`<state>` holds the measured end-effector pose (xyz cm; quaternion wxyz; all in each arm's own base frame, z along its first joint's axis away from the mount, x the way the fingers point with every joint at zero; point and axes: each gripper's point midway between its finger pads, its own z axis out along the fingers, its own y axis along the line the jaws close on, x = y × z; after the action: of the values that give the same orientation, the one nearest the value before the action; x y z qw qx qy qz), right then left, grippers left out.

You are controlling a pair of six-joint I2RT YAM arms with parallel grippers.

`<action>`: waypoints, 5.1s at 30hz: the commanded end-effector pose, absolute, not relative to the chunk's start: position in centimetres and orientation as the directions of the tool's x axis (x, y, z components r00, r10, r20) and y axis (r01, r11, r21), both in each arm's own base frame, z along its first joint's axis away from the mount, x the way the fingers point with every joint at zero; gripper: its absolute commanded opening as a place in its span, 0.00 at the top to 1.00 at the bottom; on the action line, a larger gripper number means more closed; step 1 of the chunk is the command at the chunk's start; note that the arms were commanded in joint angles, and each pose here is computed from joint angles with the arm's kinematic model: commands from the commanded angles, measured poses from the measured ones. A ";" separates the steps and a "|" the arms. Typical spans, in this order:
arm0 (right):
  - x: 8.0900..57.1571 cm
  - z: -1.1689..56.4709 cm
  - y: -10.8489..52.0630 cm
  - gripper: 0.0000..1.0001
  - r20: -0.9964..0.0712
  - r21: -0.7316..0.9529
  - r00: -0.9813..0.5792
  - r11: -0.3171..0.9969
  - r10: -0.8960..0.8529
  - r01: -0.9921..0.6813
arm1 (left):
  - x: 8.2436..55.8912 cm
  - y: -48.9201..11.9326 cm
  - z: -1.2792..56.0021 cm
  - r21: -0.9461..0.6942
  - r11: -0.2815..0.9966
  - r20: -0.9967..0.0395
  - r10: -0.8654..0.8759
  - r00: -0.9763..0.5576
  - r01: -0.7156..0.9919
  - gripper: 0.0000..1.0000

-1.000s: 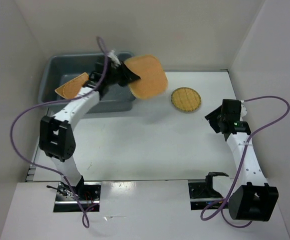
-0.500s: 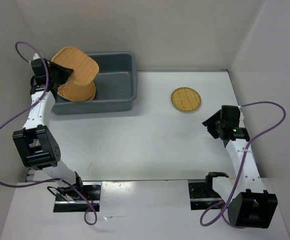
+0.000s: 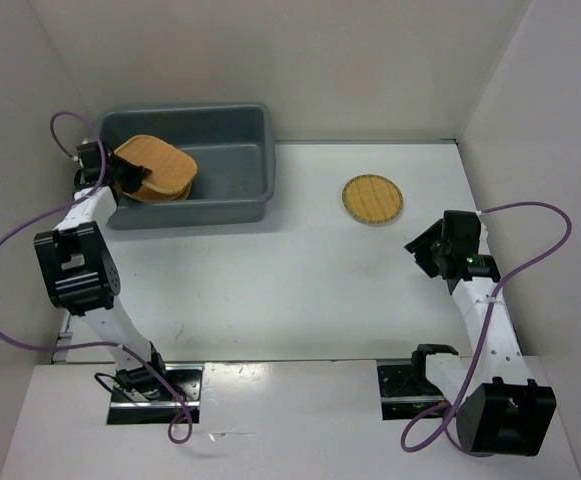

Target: Place the mixed dishes into the plastic bin

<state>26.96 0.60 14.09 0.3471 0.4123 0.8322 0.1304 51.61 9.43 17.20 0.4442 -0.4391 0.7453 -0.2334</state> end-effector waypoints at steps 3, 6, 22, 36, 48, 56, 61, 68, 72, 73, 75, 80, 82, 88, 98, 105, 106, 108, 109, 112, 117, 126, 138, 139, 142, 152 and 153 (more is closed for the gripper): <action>27.6 14.5 0.5 0.46 -0.487 0.512 -0.413 0.635 0.770 0.579 | 55.4 10.0 18.5 -0.817 0.446 -0.423 -0.895 -0.145 -0.366 1.00; 27.6 14.5 0.5 0.46 -0.487 0.512 -0.413 0.635 0.770 0.579 | 56.1 10.6 18.2 -0.823 0.418 -0.407 -0.906 -0.115 -0.384 1.00; 28.0 14.4 0.6 0.46 -0.486 0.512 -0.423 0.642 0.764 0.571 | 58.4 11.8 17.3 -0.814 0.409 -0.404 -0.909 -0.103 -0.413 0.30; 27.9 14.8 0.6 0.46 -0.495 0.521 -0.414 0.643 0.763 0.561 | 55.1 16.1 23.6 -0.588 0.590 -0.669 -0.739 -0.077 -0.553 0.08; 27.9 15.1 0.6 0.46 -0.500 0.526 -0.410 0.643 0.763 0.557 | 52.7 17.7 24.3 -0.436 0.658 -0.771 -0.625 -0.123 -0.614 0.07; 28.5 15.1 1.7 0.46 -0.494 0.537 -0.462 0.676 0.737 0.505 | 51.1 1.3 35.5 -0.633 0.772 -0.742 -0.584 -0.330 0.058 0.04; 30.5 15.6 0.8 0.53 -0.514 0.516 -0.439 0.675 0.736 0.527 | 45.9 -12.1 38.4 -0.605 0.716 -0.785 -0.463 -0.411 0.349 0.01; 34.7 17.5 -0.6 0.80 -0.544 0.554 -0.366 0.651 0.755 0.519 | 40.4 -24.1 32.1 -0.709 0.588 -0.697 -0.495 -0.519 0.390 0.01; 36.3 18.0 -1.2 1.00 -0.567 0.544 -0.351 0.658 0.746 0.520 | 39.1 -28.7 27.4 -0.720 0.605 -0.665 -0.462 -0.587 0.339 0.01; 36.5 18.1 -1.2 1.00 -0.567 0.544 -0.351 0.658 0.746 0.520 | 39.0 -29.5 27.2 -0.717 0.606 -0.668 -0.459 -0.585 0.344 0.01; 37.1 18.8 -1.4 1.00 -0.583 0.554 -0.328 0.659 0.743 0.508 | 38.3 -31.5 25.2 -0.714 0.609 -0.664 -0.430 -0.612 0.346 0.01; 38.8 17.6 -1.5 1.00 -0.618 0.492 -0.377 0.713 0.690 0.500 | 38.3 -35.1 21.1 -0.705 0.631 -0.635 -0.359 -0.684 0.324 0.01; 39.7 16.7 -0.7 1.00 -0.619 0.453 -0.438 0.752 0.652 0.479 | 38.3 -36.5 20.0 -0.695 0.647 -0.630 -0.338 -0.699 0.314 0.01; 42.7 14.8 -0.2 1.00 -0.638 0.376 -0.482 0.789 0.601 0.487 | 40.9 -39.0 18.4 -0.696 0.675 -0.623 -0.395 -0.676 0.247 0.02; 46.1 12.2 -0.5 1.00 -0.613 0.318 -0.536 0.803 0.580 0.505 | 46.7 -41.2 12.8 -0.705 0.707 -0.589 -0.535 -0.606 0.061 0.26; 45.5 13.8 0.4 1.00 -0.609 0.374 -0.522 0.796 0.598 0.475 | 48.5 -44.0 9.7 -0.773 0.634 -0.499 -0.628 -0.597 -0.022 0.27; 44.9 13.7 0.4 1.00 -0.603 0.378 -0.520 0.791 0.605 0.482 | 48.7 -44.3 8.8 -0.778 0.627 -0.491 -0.635 -0.597 -0.028 0.27; 44.0 15.1 0.6 1.00 -0.615 0.398 -0.506 0.792 0.605 0.464 | 49.2 -44.6 8.2 -0.790 0.611 -0.473 -0.658 -0.586 -0.048 0.27; 43.2 14.7 0.6 1.00 -0.605 0.401 -0.506 0.784 0.615 0.473 | 49.4 -44.7 7.3 -0.790 0.611 -0.465 -0.660 -0.590 -0.061 0.27; 41.6 15.9 1.3 1.00 -0.615 0.430 -0.487 0.781 0.620 0.452 | 50.1 -45.1 6.8 -0.811 0.580 -0.440 -0.693 -0.572 -0.078 0.27; 39.4 16.2 1.3 1.00 -0.609 0.436 -0.483 0.775 0.629 0.458 | 51.4 -46.0 6.5 -0.844 0.525 -0.389 -0.742 -0.546 -0.111 0.29; 36.4 15.8 0.9 0.98 -0.617 0.414 -0.484 0.779 0.620 0.471 | 53.0 -47.8 3.5 -0.869 0.461 -0.301 -0.783 -0.545 -0.182 0.60; 36.6 16.8 1.3 0.54 -0.633 0.427 -0.478 0.789 0.609 0.441 | 53.4 -48.6 8.1 -0.854 0.512 -0.374 -0.732 -0.569 -0.098 1.00; 36.8 17.9 1.2 0.47 -0.649 0.435 -0.456 0.789 0.609 0.434 | 53.8 -48.0 10.1 -0.853 0.519 -0.400 -0.720 -0.567 -0.057 1.00; 36.7 21.0 0.6 0.08 -0.691 0.458 -0.381 0.780 0.614 0.426 | 54.8 -46.8 17.3 -0.880 0.473 -0.417 -0.723 -0.550 0.045 1.00; 34.9 25.7 -0.2 0.00 -0.743 0.506 -0.269 0.778 0.613 0.373 | 56.7 -32.4 36.7 -0.897 0.393 -0.439 -0.841 -0.315 0.200 1.00; 34.6 25.5 -0.2 0.00 -0.742 0.505 -0.272 0.778 0.613 0.374 | 55.2 -29.7 40.7 -0.886 0.400 -0.452 -0.857 -0.249 0.233 1.00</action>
<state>34.99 0.36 23.97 0.4927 0.3123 0.8032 0.1208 57.31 -36.52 25.07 0.4475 -0.2583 0.7290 -0.4490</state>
